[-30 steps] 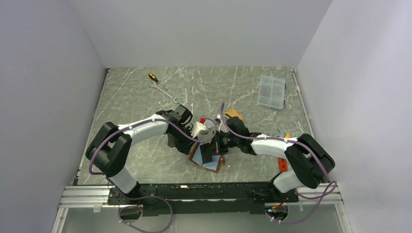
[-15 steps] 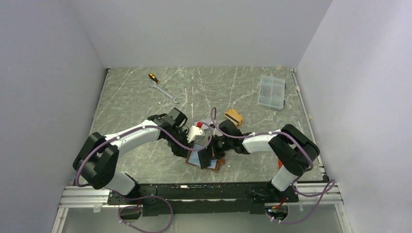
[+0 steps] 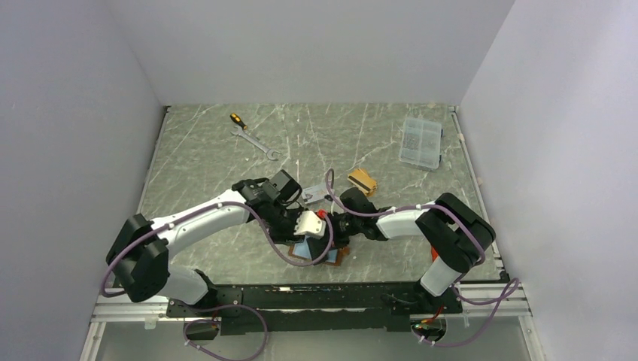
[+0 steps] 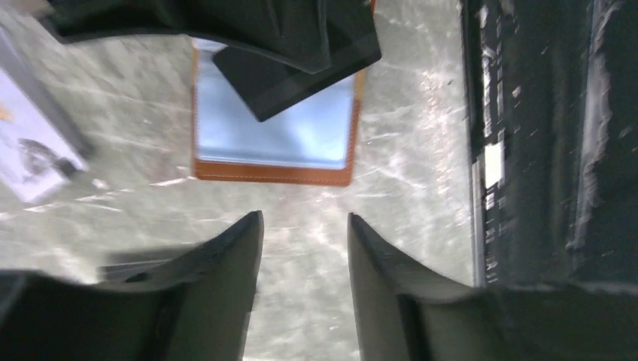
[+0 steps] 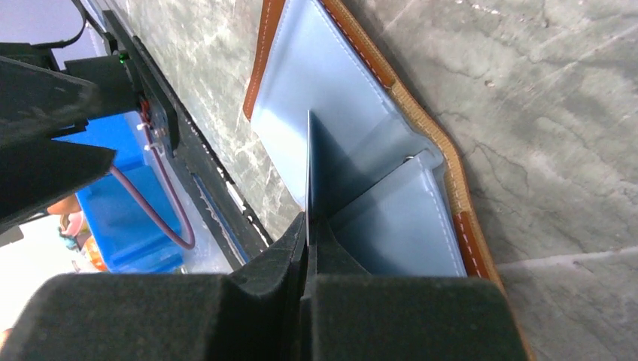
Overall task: Put the credit cards into the card holder
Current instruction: Turn over the card slot in the card holder, then insert the credit card into the card holder.
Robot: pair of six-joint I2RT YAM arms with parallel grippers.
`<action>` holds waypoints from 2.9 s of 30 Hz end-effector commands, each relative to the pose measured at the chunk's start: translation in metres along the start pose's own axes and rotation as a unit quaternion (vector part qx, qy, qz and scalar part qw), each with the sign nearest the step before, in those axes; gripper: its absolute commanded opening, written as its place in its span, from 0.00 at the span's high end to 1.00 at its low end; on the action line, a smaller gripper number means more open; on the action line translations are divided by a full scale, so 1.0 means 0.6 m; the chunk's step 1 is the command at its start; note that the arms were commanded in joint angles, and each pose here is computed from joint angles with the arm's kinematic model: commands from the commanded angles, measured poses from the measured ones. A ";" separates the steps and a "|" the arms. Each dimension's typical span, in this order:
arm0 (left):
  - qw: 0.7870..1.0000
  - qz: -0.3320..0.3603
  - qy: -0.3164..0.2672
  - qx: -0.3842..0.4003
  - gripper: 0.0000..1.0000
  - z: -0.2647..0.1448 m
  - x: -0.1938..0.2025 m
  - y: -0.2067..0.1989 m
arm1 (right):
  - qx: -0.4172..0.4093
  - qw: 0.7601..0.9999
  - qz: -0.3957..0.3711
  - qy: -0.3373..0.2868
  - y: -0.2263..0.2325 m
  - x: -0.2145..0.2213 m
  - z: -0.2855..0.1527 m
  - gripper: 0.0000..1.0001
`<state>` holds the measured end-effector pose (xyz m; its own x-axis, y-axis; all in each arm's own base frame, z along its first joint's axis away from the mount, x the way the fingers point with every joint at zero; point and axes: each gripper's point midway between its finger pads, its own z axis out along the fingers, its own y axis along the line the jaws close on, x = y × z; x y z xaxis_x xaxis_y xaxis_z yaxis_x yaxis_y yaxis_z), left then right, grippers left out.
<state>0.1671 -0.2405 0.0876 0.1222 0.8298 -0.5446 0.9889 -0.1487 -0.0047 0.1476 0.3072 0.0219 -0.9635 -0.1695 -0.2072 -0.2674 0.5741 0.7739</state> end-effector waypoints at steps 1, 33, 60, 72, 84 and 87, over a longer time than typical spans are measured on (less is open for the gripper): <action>0.987 0.135 0.029 -0.077 0.19 -0.074 -0.031 0.039 | 0.019 1.000 -0.012 0.021 -0.011 0.019 -0.009 1.00; 0.894 0.394 -0.091 -0.196 0.28 0.040 -0.055 -0.011 | -0.031 0.999 -0.030 0.016 0.042 -0.002 -0.033 1.00; 0.938 0.342 -0.031 -0.053 0.87 0.102 0.017 -0.059 | 0.094 0.990 0.061 -0.089 -0.037 -0.040 -0.057 1.00; 0.936 0.344 -0.028 -0.068 0.90 0.106 0.019 -0.058 | 0.085 0.988 0.044 -0.119 0.001 -0.068 -0.050 1.00; 0.933 0.352 -0.023 -0.077 0.97 0.103 0.024 -0.055 | 0.060 0.991 0.063 -0.100 -0.008 -0.050 -0.026 1.00; 0.932 0.352 -0.023 -0.079 0.99 0.103 0.023 -0.054 | 0.065 0.991 0.073 -0.088 -0.021 -0.036 -0.019 1.00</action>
<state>0.1305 -0.2531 0.0225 0.7315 0.5513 -0.4012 0.6814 -0.5708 0.4581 0.1768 0.2920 0.0296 -0.9719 0.0590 -0.2280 -0.1230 0.6985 0.7050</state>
